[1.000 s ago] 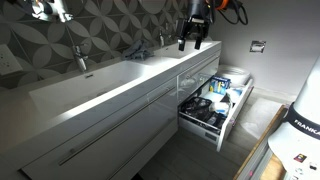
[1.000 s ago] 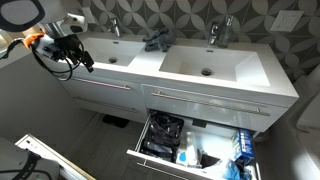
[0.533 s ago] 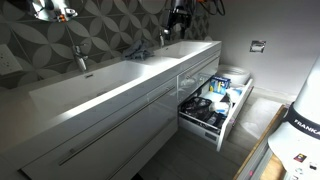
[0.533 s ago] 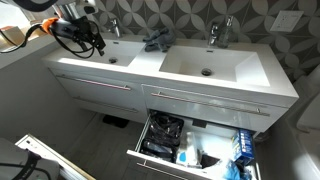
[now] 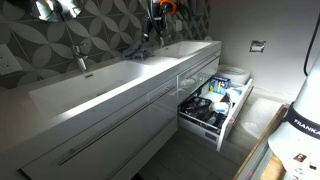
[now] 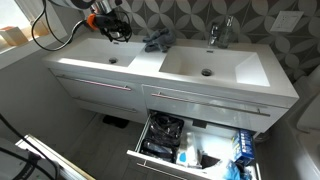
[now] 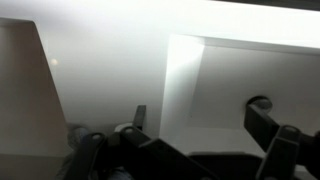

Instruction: Put the blue towel in the open drawer

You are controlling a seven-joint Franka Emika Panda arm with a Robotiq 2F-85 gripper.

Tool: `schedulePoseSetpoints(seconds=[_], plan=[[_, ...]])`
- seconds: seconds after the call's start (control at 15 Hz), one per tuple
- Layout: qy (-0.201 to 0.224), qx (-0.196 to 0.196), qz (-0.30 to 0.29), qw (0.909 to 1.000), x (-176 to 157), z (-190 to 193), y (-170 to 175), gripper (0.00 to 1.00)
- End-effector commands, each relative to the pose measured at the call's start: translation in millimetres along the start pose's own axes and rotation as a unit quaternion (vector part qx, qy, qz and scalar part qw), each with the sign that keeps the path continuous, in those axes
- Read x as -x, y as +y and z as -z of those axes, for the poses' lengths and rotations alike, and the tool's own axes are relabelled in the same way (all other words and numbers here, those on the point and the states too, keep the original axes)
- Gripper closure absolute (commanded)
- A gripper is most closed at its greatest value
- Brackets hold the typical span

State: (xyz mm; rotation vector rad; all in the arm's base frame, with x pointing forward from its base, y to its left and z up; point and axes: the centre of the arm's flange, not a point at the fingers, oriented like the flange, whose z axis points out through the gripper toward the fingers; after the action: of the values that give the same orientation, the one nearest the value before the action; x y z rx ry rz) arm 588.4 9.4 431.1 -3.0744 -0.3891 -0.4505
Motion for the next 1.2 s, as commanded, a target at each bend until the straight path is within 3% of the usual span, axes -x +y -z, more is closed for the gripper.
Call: schedulePoseSetpoints(seconds=[0.0, 0.47, 0.53, 0.6, 0.93, 1.13], plan=[[0.028, 0.015, 0.025, 0.9992, -54.8, -39.6, 20.5, 0.00], [0.098, 0.025, -0.002, 0.9949, -99.0, -96.9, 43.7, 0.00], [0.076, 0.004, 0.003, 0.9971, -97.7, -98.0, 42.6, 0.00], [0.080, 0.023, 0.005, 0.9965, -79.1, -93.2, 37.3, 0.00], [0.077, 0.013, 0.004, 0.9969, -87.0, -100.1, 36.8, 0.00], [0.143, 0.066, -0.053, 0.9861, -107.6, -118.6, 43.2, 0.00]])
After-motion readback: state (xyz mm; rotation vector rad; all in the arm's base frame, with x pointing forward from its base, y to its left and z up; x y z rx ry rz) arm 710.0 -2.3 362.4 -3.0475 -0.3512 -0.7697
